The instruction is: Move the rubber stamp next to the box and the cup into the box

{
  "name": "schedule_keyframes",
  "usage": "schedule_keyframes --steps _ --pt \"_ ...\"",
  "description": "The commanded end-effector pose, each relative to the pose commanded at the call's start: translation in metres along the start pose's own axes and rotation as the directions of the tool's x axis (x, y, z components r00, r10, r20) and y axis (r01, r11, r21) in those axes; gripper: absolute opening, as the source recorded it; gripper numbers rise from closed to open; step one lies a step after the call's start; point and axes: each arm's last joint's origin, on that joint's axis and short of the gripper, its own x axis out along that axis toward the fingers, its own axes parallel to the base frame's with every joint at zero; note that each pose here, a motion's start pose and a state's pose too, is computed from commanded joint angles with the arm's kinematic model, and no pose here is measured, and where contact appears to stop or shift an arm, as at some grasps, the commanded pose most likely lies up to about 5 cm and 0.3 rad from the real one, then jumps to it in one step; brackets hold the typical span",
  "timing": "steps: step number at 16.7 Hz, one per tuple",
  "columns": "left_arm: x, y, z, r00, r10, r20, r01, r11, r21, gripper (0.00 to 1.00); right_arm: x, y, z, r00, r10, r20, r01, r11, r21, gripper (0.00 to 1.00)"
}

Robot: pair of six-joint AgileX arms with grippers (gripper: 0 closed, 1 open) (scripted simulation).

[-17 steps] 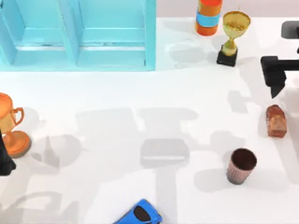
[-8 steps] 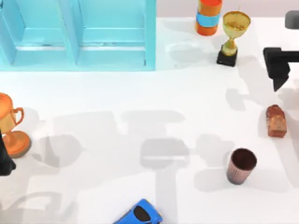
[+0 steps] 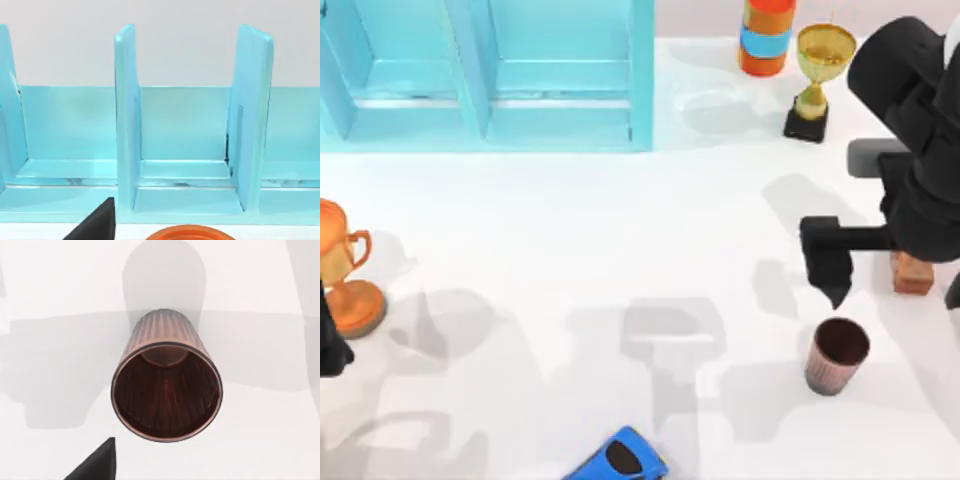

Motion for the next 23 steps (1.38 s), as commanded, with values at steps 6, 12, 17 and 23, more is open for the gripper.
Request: schedule_keyframes --steps 6,12,17,23 --pt "0.0 0.0 0.0 1.0 0.0 0.0 0.0 1.0 0.0 1.0 0.004 0.003 -0.004 1.0 -0.003 -0.009 0.003 1.0 0.003 1.0" --pt "0.0 0.0 0.0 1.0 0.0 0.0 0.0 1.0 0.0 1.0 0.048 0.005 -0.003 1.0 0.0 -0.005 0.0 1.0 0.0 1.0" --pt "0.0 0.0 0.0 1.0 0.0 0.0 0.0 1.0 0.0 1.0 0.082 0.004 -0.006 1.0 0.0 -0.005 0.0 1.0 0.0 1.0" --pt "0.0 0.0 0.0 1.0 0.0 0.0 0.0 1.0 0.0 1.0 0.083 0.004 -0.006 1.0 0.0 -0.005 0.0 1.0 0.0 0.85"
